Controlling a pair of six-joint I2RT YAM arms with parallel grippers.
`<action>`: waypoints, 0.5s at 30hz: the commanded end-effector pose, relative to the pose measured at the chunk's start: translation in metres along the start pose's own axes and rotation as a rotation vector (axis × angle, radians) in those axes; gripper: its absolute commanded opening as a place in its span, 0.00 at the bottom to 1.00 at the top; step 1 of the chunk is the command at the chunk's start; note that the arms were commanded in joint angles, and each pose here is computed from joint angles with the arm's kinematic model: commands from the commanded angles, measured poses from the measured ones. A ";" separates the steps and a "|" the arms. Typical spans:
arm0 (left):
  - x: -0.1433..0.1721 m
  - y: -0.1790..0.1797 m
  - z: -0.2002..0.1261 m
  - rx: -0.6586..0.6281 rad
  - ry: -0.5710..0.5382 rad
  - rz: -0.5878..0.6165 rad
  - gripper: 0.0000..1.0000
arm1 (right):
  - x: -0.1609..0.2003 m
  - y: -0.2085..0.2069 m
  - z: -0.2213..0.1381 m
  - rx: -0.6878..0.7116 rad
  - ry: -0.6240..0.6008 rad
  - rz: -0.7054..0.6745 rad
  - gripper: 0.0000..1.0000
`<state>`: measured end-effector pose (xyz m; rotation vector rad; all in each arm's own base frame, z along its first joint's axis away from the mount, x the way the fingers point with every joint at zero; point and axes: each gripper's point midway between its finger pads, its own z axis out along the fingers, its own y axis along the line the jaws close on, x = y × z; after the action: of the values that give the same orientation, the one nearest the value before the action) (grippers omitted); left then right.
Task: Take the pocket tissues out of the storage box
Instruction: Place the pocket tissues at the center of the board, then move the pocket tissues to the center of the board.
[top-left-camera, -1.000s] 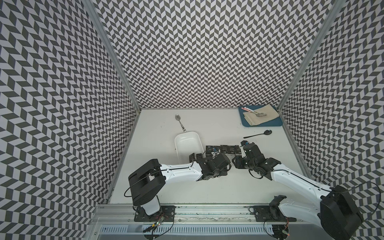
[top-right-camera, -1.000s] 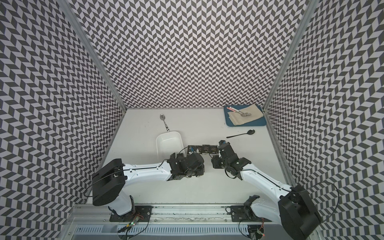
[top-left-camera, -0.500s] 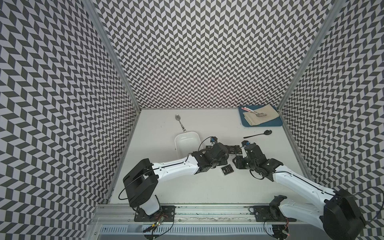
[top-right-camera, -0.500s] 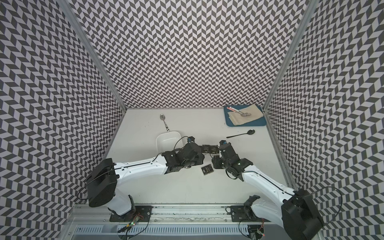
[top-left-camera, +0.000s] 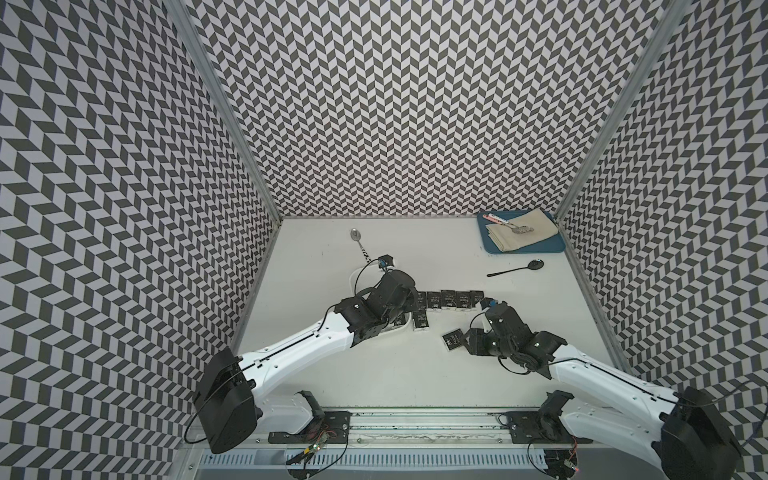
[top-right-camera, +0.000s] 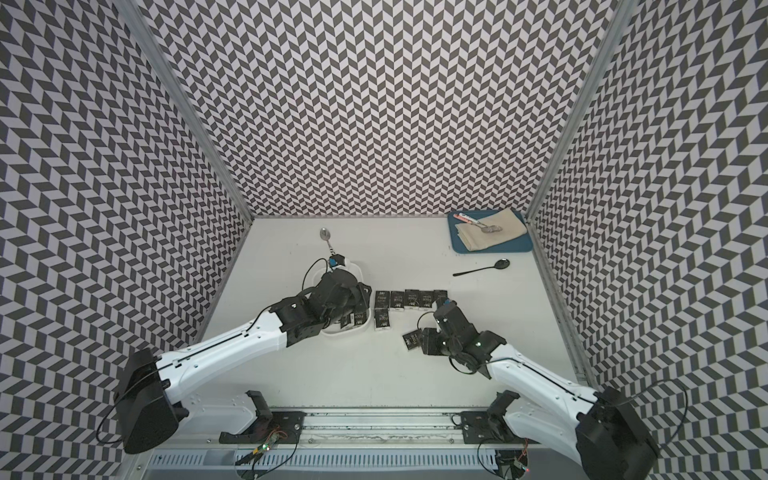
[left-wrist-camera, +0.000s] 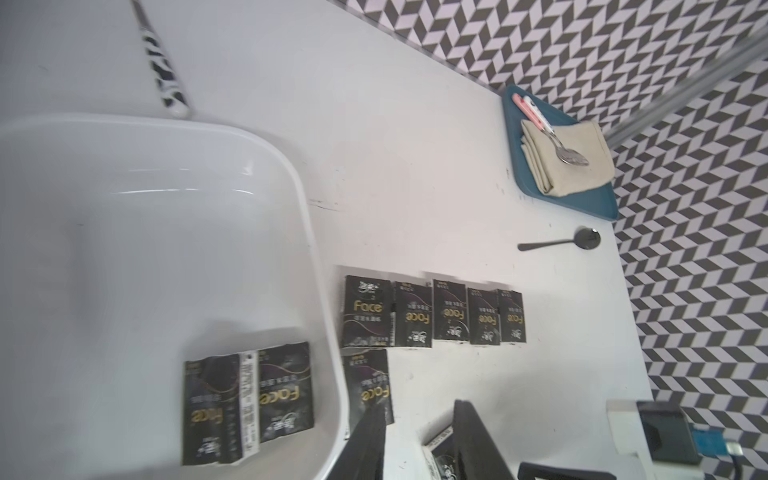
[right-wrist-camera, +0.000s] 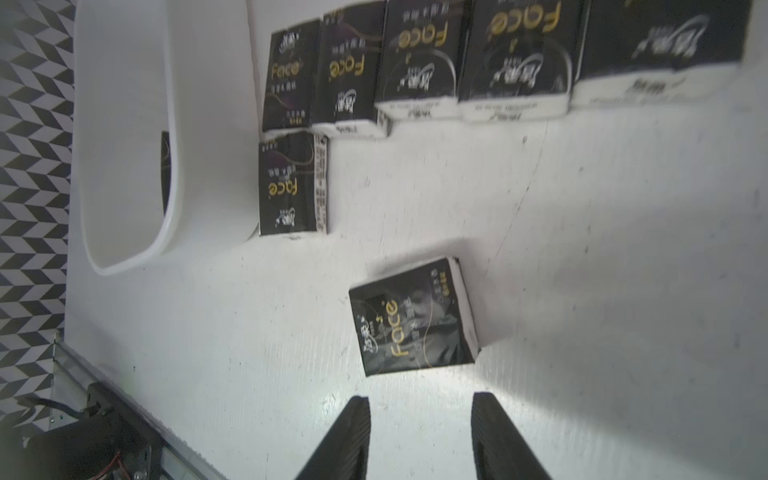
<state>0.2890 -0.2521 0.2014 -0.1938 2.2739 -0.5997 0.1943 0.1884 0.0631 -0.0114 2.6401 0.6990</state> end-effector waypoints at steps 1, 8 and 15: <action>-0.004 0.028 -0.008 -0.078 -0.016 0.031 0.33 | 0.016 0.007 0.003 -0.054 0.028 0.096 0.45; -0.008 0.039 -0.010 -0.071 -0.012 0.016 0.33 | 0.026 0.017 0.012 -0.102 0.044 0.130 0.45; -0.009 0.039 -0.011 -0.067 -0.010 0.015 0.33 | 0.017 0.028 0.016 -0.140 0.017 0.151 0.46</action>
<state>0.2908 -0.2152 0.1935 -0.2264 2.2838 -0.5219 0.1714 0.2091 0.0455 0.1297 2.6851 0.8637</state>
